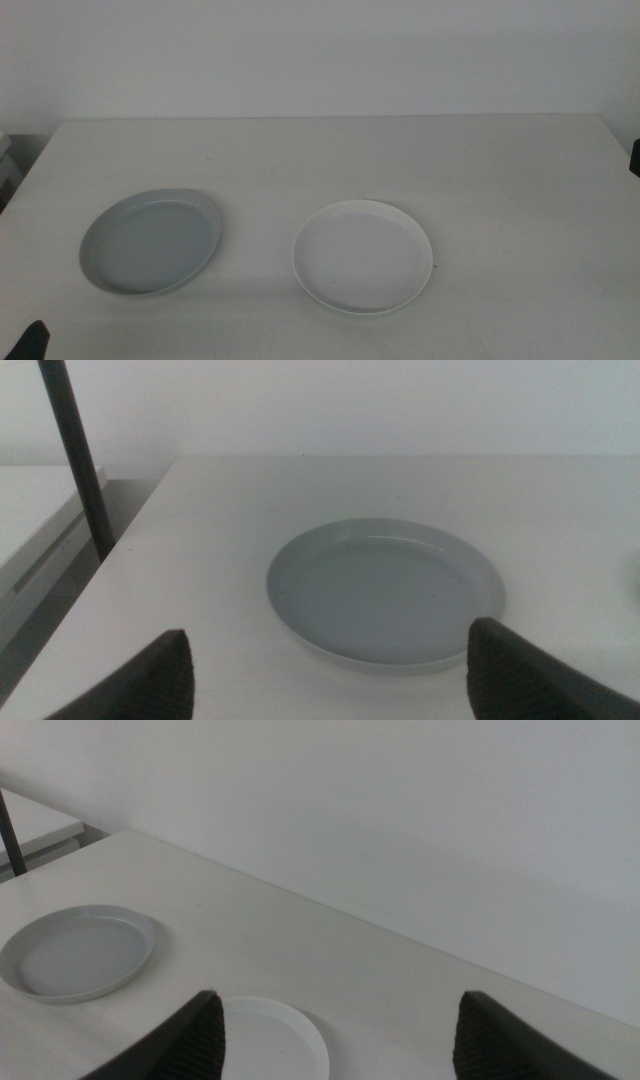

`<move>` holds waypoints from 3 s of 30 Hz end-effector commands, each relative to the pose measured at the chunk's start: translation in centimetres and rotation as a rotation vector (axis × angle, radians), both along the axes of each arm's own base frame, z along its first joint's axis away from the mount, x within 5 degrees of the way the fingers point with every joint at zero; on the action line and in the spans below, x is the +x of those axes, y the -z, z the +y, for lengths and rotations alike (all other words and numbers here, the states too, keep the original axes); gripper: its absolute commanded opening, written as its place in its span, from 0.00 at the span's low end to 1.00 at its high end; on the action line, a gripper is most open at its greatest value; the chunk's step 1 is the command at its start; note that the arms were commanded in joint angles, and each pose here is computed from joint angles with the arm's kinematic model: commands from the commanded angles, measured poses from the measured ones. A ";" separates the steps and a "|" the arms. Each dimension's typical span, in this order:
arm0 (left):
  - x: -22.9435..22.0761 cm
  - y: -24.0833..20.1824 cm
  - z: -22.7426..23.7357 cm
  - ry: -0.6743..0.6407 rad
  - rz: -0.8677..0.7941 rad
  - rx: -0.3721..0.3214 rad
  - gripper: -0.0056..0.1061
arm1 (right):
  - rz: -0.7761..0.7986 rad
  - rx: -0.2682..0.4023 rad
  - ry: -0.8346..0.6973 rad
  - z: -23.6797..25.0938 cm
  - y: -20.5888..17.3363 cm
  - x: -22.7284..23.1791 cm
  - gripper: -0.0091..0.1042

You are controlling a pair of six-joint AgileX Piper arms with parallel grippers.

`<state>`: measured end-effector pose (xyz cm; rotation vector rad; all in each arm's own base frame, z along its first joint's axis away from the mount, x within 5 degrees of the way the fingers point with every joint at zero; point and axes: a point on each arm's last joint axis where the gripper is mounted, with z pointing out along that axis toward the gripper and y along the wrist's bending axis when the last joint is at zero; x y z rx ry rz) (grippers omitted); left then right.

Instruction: Stack the three bowls on top of each other.

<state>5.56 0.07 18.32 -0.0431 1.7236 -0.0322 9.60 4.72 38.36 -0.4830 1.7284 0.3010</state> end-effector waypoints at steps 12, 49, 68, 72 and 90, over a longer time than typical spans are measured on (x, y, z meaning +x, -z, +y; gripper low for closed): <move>3.0 -7.0 0.9 -0.159 0.065 -0.231 0.99 | -0.089 0.032 0.024 -0.2 -1.4 0.1 0.59; 26.8 -6.7 3.7 -0.052 0.806 -0.031 0.99 | -0.089 0.032 0.024 -0.2 -1.4 0.1 0.59; 29.2 1.6 3.7 -0.048 1.020 -0.120 0.74 | -0.089 0.032 0.024 -0.2 -1.4 0.1 0.59; 29.1 1.6 3.6 -0.047 1.033 -0.129 0.32 | -0.089 0.032 0.024 -0.2 -1.4 0.1 0.59; 27.2 -9.2 -10.7 0.321 0.836 -0.093 0.05 | -0.089 0.032 0.024 -0.2 -1.4 0.1 0.59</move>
